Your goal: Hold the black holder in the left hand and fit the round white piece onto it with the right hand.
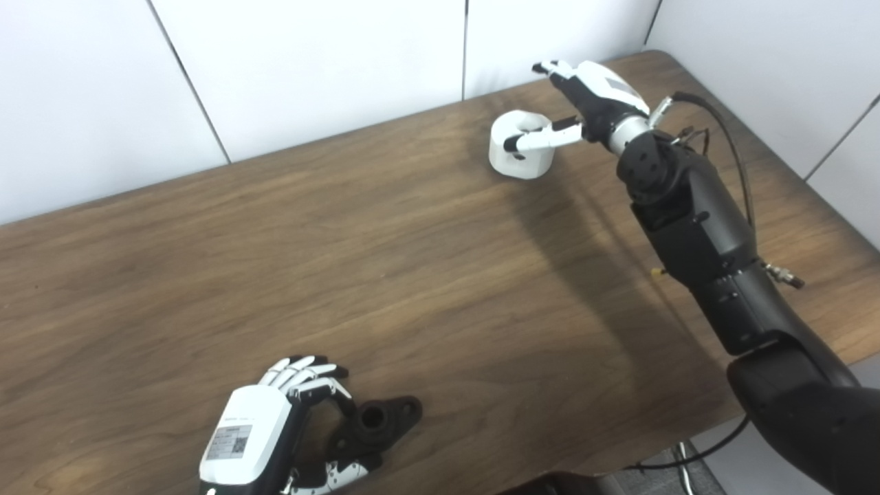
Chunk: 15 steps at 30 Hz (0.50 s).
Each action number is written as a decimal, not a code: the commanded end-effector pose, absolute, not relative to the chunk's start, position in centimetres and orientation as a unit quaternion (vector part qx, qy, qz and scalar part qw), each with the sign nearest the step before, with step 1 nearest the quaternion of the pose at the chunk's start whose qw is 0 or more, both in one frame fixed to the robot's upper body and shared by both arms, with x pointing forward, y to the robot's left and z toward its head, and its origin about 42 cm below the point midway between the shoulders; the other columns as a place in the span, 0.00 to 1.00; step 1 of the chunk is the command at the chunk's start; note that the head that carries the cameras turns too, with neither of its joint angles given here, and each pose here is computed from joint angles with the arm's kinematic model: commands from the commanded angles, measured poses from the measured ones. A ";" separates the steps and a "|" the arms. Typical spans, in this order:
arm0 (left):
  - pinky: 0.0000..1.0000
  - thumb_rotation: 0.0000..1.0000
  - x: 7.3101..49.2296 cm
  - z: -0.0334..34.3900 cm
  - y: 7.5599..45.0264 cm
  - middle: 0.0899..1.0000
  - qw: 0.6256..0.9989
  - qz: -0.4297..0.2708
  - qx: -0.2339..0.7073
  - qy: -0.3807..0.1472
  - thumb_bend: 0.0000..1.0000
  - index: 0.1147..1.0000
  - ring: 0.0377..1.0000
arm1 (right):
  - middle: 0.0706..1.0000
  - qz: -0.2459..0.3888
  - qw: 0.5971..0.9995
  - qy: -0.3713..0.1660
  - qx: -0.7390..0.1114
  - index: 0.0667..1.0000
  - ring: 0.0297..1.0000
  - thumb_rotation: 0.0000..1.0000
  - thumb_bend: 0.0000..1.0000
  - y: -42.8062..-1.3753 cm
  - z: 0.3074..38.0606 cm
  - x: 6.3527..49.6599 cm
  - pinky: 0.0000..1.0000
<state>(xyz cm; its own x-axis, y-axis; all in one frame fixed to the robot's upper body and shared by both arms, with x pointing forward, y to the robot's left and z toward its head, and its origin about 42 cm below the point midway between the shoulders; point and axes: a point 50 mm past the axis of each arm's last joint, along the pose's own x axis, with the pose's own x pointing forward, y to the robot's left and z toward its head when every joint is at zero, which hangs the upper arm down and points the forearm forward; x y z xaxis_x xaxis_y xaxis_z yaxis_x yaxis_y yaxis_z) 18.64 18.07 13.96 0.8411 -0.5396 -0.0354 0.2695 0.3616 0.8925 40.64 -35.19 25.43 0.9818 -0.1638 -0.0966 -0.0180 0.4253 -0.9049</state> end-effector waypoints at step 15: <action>0.87 0.05 17.3 12.1 18.8 0.71 0.807 -0.267 0.518 -0.091 0.52 0.42 0.81 | 0.99 -0.050 0.817 0.089 -0.568 0.87 1.00 0.39 0.84 -35.3 26.2 41.6 0.95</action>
